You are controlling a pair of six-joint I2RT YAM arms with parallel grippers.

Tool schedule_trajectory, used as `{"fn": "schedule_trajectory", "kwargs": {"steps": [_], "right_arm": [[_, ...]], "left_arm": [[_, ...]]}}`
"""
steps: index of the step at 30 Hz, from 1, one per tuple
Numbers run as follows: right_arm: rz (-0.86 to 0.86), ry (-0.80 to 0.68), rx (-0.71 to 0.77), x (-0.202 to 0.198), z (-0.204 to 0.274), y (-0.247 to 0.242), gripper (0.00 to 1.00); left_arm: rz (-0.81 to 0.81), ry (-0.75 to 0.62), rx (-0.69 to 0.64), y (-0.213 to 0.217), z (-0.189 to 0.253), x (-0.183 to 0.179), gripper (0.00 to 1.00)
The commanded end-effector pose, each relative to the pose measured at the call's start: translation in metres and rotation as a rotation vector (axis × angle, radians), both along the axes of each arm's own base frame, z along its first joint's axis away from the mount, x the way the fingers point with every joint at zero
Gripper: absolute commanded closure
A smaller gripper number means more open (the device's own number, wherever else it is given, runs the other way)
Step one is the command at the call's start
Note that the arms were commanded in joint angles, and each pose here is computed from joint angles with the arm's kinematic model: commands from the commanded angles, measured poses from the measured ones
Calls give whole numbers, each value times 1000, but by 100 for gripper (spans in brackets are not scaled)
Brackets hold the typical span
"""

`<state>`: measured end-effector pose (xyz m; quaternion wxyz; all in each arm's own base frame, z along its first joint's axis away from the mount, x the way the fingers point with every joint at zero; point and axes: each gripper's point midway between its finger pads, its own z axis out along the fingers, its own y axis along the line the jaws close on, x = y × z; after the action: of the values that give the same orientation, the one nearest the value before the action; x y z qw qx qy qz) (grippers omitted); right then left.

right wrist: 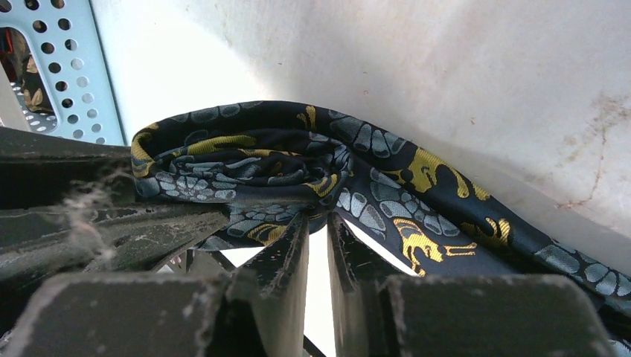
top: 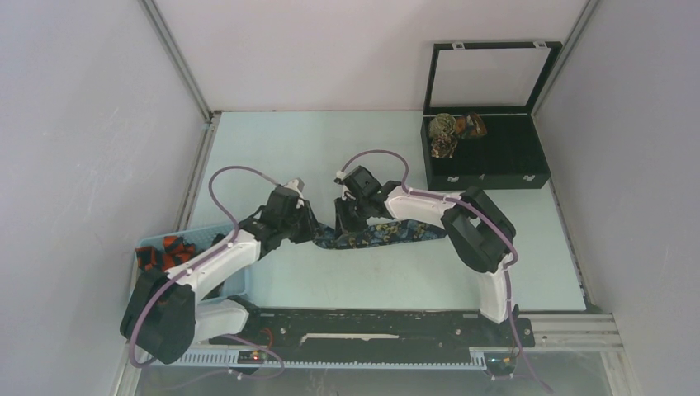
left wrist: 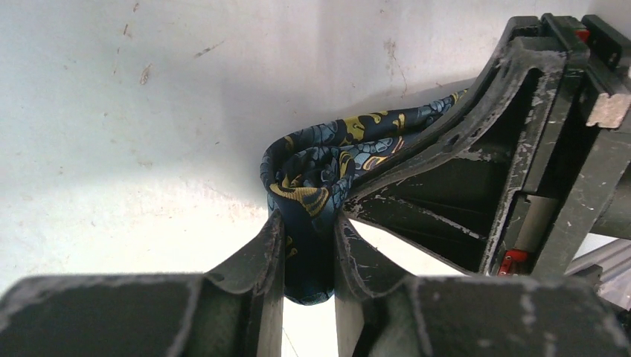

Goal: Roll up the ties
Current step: Roll the tie at the center of the board.

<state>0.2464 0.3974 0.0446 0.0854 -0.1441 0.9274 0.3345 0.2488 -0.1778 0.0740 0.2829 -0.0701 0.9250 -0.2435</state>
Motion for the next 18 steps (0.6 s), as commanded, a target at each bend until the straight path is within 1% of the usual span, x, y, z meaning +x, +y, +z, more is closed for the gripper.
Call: {"fn": "schedule_trajectory", "kwargs": {"steps": [1, 5, 8, 18], "right_arm": [[27, -25, 78, 6, 14, 23, 82], [48, -27, 74, 2, 14, 22, 82], [47, -38, 57, 3, 17, 16, 81], [4, -103, 35, 11, 47, -19, 80]], "left_arm": [[-12, -54, 34, -3, 16, 11, 94], [-11, -47, 107, 3, 17, 10, 95], [-1, -42, 201, 12, 14, 11, 95], [-6, -13, 406, 24, 6, 9, 96]]}}
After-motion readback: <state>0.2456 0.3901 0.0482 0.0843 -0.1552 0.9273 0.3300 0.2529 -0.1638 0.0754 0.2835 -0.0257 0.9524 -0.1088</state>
